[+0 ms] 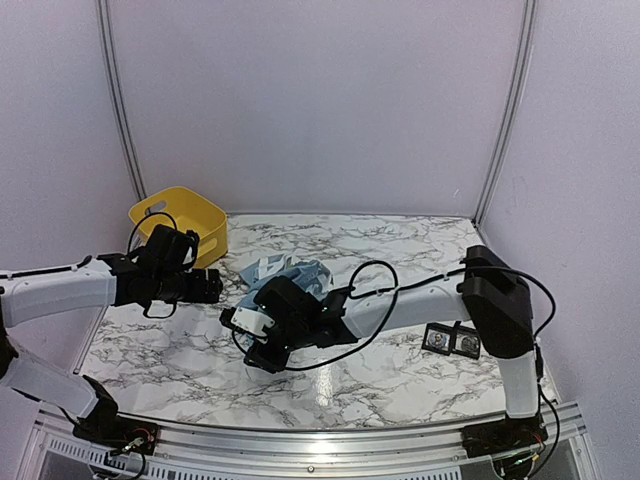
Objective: Pin the brooch onto the clothing
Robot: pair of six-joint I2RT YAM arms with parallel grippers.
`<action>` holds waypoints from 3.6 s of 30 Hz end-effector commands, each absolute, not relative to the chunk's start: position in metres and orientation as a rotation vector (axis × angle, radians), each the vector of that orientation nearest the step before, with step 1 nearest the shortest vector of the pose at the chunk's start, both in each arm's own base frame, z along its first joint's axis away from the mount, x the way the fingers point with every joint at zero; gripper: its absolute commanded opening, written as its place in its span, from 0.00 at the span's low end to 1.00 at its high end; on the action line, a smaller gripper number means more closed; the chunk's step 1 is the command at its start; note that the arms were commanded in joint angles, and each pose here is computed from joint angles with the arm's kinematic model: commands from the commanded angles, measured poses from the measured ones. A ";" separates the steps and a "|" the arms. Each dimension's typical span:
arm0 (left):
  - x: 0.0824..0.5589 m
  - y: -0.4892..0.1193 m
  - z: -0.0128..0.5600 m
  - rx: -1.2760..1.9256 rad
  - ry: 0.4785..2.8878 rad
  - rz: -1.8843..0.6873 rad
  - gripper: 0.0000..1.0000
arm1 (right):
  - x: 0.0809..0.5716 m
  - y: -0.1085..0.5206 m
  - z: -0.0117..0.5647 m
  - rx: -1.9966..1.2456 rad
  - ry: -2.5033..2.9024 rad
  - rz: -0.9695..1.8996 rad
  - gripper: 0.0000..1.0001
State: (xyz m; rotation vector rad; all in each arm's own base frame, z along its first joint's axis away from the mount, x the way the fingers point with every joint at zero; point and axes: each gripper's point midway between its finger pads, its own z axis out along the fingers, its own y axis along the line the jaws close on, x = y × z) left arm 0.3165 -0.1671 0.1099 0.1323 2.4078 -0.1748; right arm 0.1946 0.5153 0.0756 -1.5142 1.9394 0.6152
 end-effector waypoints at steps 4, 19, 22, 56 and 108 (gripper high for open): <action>0.328 -0.121 0.146 -0.107 2.287 -0.208 0.99 | 0.225 0.521 0.026 -1.503 2.050 0.483 0.51; 0.333 -0.173 0.138 0.127 2.300 -0.464 0.92 | 0.221 0.348 0.109 -1.243 2.191 0.567 0.00; 0.336 -0.192 0.120 0.182 2.353 -0.491 0.90 | 0.234 0.324 0.154 -1.124 2.144 0.604 0.00; 0.400 -0.214 0.335 0.295 1.884 -0.255 0.00 | 0.364 0.174 0.541 -0.487 1.493 0.286 0.00; 0.445 -0.249 0.209 0.441 2.313 -0.234 0.96 | 0.513 0.128 0.266 -0.171 2.012 0.346 0.00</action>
